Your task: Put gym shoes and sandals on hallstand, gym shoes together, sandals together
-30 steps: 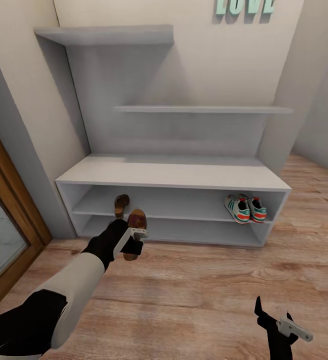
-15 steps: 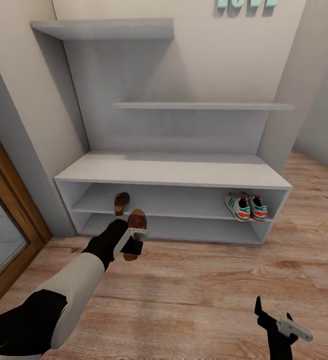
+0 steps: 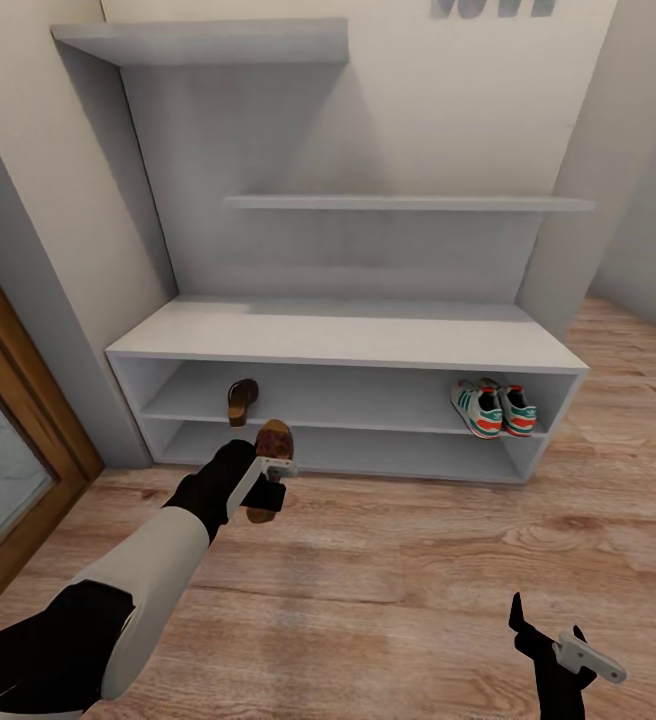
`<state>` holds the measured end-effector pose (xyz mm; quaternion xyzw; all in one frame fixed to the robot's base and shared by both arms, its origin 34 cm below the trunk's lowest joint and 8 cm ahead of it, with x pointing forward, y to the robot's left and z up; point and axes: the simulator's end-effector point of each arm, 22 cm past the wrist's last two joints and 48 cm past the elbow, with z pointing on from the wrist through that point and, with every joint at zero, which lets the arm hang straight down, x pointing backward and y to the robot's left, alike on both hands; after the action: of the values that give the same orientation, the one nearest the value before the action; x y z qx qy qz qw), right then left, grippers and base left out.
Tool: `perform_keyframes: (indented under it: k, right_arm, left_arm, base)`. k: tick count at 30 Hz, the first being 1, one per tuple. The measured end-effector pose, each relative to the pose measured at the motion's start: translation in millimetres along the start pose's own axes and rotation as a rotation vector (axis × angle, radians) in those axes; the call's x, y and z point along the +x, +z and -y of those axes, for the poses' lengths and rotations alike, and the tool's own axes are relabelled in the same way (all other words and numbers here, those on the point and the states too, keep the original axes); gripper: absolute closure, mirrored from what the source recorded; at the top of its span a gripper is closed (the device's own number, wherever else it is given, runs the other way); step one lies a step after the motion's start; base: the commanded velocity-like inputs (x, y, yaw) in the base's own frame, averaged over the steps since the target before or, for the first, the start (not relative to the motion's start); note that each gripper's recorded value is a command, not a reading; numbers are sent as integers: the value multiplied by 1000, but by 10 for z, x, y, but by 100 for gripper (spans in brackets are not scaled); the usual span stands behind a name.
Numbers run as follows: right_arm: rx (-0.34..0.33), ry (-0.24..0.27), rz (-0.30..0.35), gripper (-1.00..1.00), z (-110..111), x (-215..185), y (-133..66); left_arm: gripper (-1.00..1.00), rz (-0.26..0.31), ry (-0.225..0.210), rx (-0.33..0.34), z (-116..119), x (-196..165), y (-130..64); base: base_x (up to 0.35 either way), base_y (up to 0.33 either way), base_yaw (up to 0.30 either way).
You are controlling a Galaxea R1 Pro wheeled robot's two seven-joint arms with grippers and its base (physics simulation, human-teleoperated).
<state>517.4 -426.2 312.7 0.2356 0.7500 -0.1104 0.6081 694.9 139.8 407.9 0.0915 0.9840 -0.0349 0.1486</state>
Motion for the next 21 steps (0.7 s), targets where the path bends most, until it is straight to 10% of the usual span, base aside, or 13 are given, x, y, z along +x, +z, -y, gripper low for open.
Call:
perform_keyframes:
  k: [21]
  right_arm:
    - [0, 0, 0, -100, 0, 0, 0]
  left_arm:
    - [100, -1, 1, -2, -4, 9, 5]
  base:
    - [135, 0, 0]
